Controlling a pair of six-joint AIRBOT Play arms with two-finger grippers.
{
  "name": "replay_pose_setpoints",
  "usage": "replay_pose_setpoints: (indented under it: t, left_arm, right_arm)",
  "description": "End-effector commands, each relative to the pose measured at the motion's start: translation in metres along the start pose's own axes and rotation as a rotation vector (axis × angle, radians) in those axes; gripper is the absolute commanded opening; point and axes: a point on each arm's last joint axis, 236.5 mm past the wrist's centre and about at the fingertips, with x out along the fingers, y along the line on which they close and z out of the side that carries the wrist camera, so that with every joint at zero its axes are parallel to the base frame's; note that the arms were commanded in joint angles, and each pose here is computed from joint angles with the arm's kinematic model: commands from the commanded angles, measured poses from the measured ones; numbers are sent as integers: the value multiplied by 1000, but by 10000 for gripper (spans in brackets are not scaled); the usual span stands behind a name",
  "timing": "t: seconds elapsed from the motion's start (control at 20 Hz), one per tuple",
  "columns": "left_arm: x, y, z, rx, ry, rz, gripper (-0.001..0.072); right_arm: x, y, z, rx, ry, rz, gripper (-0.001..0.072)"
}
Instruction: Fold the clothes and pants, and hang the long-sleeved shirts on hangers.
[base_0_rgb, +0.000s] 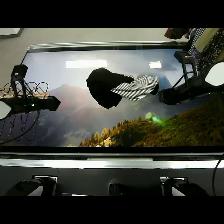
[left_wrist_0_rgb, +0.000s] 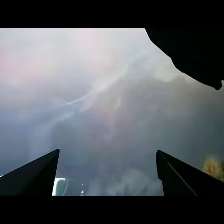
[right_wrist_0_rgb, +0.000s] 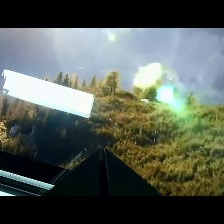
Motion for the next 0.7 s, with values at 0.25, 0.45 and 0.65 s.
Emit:
replay_pose_setpoints:
  t: [0.25,0.45,0.65]
  left_arm:
    - [158,-76,-6,-514,120,-419,709]
    - [211,-95,-14,-670,189,-534,709]
    - [235,-123,-12,-643,221,-572,708]
  right_arm:
    - [0,1,0,0,0,1,37]
    - [0,1,0,0,-2,1,37]
    - [0,1,0,0,-1,1,37]
